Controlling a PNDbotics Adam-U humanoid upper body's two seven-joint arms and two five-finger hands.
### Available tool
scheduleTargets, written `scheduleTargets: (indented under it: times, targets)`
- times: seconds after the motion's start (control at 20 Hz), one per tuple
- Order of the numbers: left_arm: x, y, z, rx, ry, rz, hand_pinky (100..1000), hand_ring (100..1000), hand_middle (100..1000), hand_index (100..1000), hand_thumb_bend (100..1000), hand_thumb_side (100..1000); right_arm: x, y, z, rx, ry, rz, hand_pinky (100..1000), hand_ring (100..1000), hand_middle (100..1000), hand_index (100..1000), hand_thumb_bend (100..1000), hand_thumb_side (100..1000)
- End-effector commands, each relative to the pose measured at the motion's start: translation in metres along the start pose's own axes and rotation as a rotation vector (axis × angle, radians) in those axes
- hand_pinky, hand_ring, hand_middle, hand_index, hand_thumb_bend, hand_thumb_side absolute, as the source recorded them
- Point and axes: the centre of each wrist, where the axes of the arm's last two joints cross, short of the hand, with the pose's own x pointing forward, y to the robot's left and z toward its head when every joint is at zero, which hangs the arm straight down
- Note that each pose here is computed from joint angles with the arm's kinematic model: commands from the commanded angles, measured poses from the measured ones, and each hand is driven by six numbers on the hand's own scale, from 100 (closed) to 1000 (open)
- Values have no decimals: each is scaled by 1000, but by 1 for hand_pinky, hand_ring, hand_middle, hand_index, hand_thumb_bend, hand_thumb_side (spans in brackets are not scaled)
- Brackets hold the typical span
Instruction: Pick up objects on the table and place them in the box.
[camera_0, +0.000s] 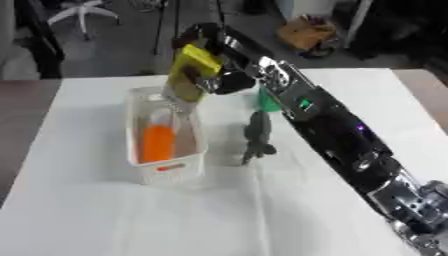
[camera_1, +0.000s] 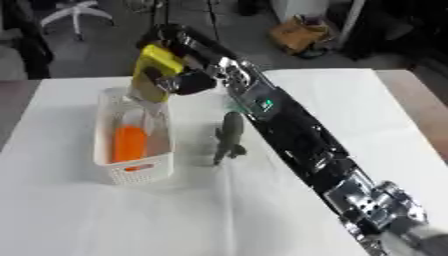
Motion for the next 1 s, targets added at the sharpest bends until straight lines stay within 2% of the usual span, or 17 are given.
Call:
scheduleTargets:
  times: [0.05, 0.45, 0.7, 0.75, 0.85, 1.0]
  targets:
    - [6, 0, -5, -8, -28, -1, 456, 737, 841, 877, 395, 1000, 4, -4, -7, 23, -29, 35, 100, 155, 734, 622, 100, 100]
    - [5, 0, -5, -7, -26, 1, 456, 737, 841, 876, 396, 1000, 3, 22, -13, 110, -70, 31, 100, 152, 733, 621, 100, 100]
    - [5, 0, -5, -7, -25, 0, 456, 737, 841, 876, 395, 1000, 5, 30, -15, 156, -109, 39, 100, 162, 739, 637, 100, 100]
    - [5, 0, -5, -8, -25, 1, 456, 737, 841, 876, 395, 1000, 7, 31, -16, 172, -123, 48, 203, 306, 829, 754, 100, 235]
    - [5, 0, -4, -9, -23, 0, 456, 737, 841, 876, 395, 1000, 15, 35, -20, 241, -177, 89, 516, 562, 917, 816, 100, 450]
    - [5, 1, -4, -7, -23, -2, 456, 737, 841, 876, 395, 1000, 19, 38, -19, 311, -224, 134, 557, 590, 924, 820, 100, 467]
